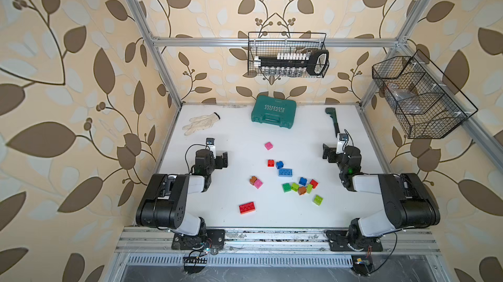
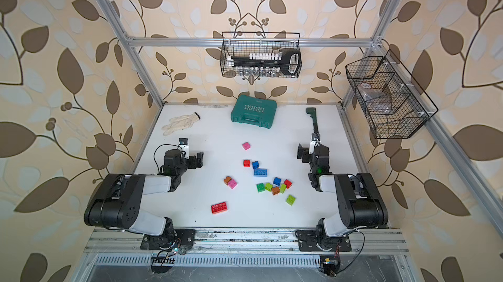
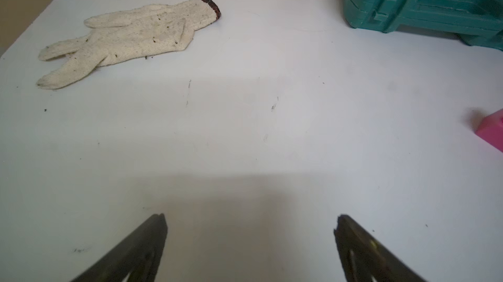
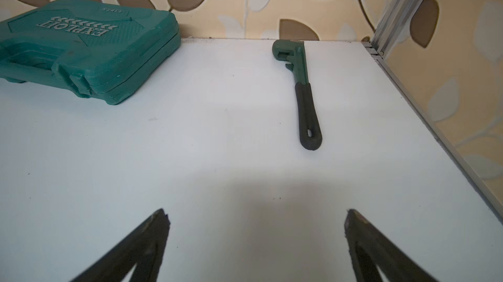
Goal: Assemble the letter h with lego
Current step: Pick up the lego brick from the center of the board.
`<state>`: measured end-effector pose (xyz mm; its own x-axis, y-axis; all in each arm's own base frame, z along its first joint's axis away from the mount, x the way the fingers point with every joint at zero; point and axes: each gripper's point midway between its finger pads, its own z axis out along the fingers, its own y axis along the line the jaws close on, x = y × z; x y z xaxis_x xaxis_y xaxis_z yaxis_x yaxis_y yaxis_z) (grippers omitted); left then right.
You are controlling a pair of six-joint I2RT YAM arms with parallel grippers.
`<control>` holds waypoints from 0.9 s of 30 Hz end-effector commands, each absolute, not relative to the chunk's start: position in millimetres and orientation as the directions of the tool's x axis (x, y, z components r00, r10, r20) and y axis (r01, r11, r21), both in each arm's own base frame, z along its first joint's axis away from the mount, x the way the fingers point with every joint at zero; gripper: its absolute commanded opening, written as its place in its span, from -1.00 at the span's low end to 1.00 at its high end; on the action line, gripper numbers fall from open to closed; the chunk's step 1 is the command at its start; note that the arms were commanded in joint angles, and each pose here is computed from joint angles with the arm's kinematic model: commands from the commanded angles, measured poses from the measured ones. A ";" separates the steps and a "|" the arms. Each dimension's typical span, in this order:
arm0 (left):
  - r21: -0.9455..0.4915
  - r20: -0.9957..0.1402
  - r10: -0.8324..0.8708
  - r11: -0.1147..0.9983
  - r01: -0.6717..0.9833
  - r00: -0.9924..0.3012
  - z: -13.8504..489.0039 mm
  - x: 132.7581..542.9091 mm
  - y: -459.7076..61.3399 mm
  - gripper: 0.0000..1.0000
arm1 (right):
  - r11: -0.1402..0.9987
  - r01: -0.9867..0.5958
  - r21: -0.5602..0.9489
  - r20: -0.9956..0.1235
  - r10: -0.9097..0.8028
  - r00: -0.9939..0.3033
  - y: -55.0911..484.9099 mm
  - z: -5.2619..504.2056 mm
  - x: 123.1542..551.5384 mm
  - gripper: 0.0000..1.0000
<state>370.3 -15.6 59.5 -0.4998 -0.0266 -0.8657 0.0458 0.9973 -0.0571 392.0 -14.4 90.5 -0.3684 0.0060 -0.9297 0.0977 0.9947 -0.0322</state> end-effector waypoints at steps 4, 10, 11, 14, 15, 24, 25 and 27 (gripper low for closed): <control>-0.070 -0.893 -0.042 0.996 0.047 -0.447 75.8 382.4 -14.8 0.98 | 0.995 0.097 -0.024 -0.932 0.013 -0.362 -12.8 91.9 389.0 0.96; -0.070 -0.894 -0.041 0.996 0.048 -0.446 76.4 382.8 -14.8 0.98 | 0.995 0.098 -0.023 -0.932 0.014 -0.363 -13.0 91.4 389.0 0.96; -0.071 -0.894 -0.042 0.996 0.048 -0.446 76.3 382.7 -14.8 0.98 | 0.995 0.097 -0.024 -0.931 0.013 -0.365 -12.8 90.9 388.6 0.96; -0.070 -0.894 -0.041 0.996 0.047 -0.446 76.4 382.5 -14.6 0.98 | 0.995 0.097 -0.024 -0.931 0.013 -0.365 -12.8 90.9 388.6 0.96; -0.071 -0.894 -0.043 0.996 0.047 -0.447 76.2 382.6 -14.8 0.98 | 0.995 0.098 -0.023 -0.931 0.014 -0.364 -13.0 91.2 388.9 0.96; -0.070 -0.894 -0.042 0.996 0.046 -0.445 76.4 382.4 -14.5 0.98 | 0.995 0.099 -0.023 -0.934 0.014 -0.357 -13.1 92.9 388.1 0.96; -0.069 -0.895 -0.041 0.997 0.046 -0.444 77.0 382.5 -14.3 0.98 | 0.993 0.113 -0.021 -0.938 0.019 -0.346 -15.3 97.0 388.7 0.96; -0.068 -0.890 -0.040 0.997 0.046 -0.454 79.5 383.1 -14.4 0.98 | 0.994 0.108 -0.024 -0.933 0.016 -0.360 -14.4 109.3 388.8 0.96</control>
<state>370.4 -15.6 59.4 -0.5008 -0.0266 -0.8652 0.0454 0.9973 -0.0570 390.1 -14.6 93.1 -0.3715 0.0064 -0.9284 0.0987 0.9946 -0.0327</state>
